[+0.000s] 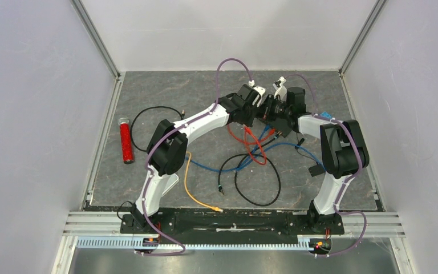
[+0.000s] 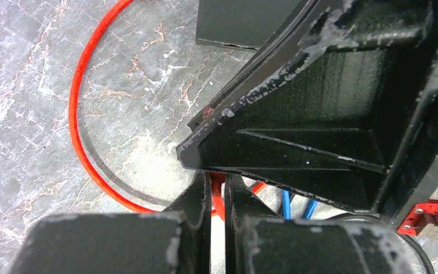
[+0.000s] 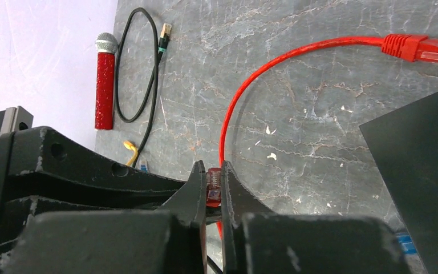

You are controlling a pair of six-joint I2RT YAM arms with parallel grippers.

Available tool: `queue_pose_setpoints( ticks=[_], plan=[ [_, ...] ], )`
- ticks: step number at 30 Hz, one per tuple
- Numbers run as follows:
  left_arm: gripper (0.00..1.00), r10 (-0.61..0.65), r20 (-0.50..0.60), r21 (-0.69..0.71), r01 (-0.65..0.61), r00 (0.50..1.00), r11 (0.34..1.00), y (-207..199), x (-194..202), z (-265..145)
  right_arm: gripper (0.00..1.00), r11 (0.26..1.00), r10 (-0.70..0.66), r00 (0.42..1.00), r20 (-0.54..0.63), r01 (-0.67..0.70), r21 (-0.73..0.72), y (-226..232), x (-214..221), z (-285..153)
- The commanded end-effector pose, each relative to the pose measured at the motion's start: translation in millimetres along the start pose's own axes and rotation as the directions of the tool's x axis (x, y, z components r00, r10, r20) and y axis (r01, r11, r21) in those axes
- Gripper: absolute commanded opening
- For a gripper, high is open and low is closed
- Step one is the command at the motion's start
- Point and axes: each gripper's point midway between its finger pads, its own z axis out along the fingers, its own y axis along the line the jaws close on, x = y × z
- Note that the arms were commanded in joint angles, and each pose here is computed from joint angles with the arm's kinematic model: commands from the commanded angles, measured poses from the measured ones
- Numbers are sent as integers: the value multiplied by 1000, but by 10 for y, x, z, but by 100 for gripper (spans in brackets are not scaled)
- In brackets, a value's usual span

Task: Insert the plug into the switch port
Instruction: Insert the connector into the switch port.

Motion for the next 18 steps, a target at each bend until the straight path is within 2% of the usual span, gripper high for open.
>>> queue_pose_setpoints(
  ticks=[1, 6, 14, 18],
  plan=[
    [10, -33, 108, 28, 30, 994, 999, -79, -324, -259, 0, 998, -52, 994, 92, 54, -15, 92, -185, -68],
    [22, -63, 167, 89, 49, 984, 995, -58, -325, -293, 0, 999, -13, 993, 115, 19, -48, 64, -199, -141],
    [23, -50, 240, 169, 9, 969, 986, -153, -396, -301, 0, 996, 40, 990, 138, -29, -87, 79, -196, -175],
    [23, -42, 236, 180, -1, 971, 984, -170, -368, -264, 0, 994, 56, 988, 144, -41, -103, 96, -189, -178]
  ],
)
